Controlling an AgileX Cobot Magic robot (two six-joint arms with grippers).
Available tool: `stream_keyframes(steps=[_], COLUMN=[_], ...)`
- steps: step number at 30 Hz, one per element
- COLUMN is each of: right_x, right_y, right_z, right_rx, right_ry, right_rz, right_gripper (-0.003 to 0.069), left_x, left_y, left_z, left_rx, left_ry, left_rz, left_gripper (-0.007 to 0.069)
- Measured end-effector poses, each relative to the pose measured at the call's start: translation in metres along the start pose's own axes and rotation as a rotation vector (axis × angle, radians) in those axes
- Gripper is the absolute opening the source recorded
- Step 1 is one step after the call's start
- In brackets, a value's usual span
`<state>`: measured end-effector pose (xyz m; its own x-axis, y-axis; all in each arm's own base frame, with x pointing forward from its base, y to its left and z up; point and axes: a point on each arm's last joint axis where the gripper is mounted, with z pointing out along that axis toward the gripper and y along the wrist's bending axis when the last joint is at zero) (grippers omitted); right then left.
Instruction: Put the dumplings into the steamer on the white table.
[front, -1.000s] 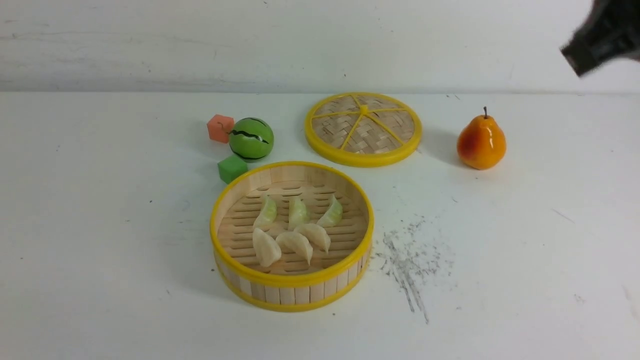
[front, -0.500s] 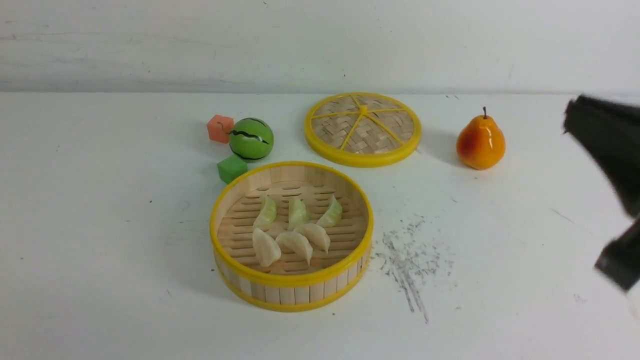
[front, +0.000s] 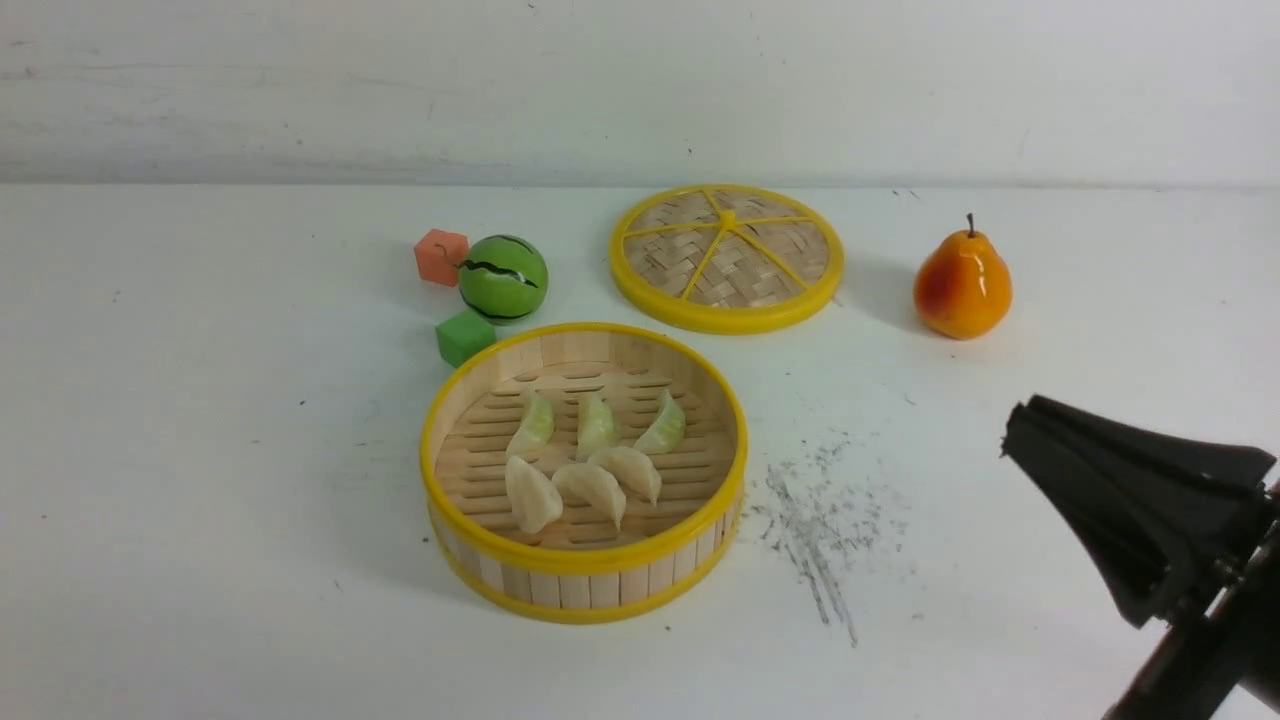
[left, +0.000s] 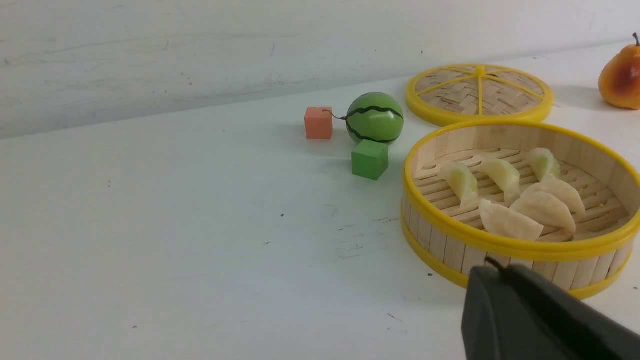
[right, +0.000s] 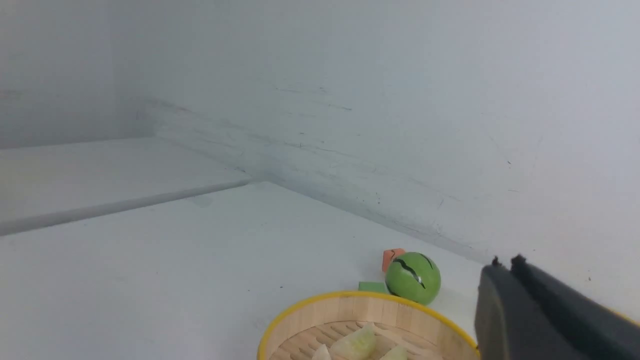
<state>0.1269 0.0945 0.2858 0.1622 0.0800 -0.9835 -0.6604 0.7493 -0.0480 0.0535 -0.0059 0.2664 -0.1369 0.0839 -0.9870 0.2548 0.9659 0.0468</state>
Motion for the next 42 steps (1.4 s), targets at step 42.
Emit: stream_keyframes(steps=[42], right_x=[0.077], right_y=[-0.018], right_z=[-0.13], right_rx=[0.724], right_ry=[0.212], right_rz=[0.228], right_gripper=[0.0012], left_x=[0.002], left_y=[0.001], left_z=[0.0], left_rx=[-0.01], left_ry=[0.024], left_rz=[-0.002], left_gripper=[-0.0003])
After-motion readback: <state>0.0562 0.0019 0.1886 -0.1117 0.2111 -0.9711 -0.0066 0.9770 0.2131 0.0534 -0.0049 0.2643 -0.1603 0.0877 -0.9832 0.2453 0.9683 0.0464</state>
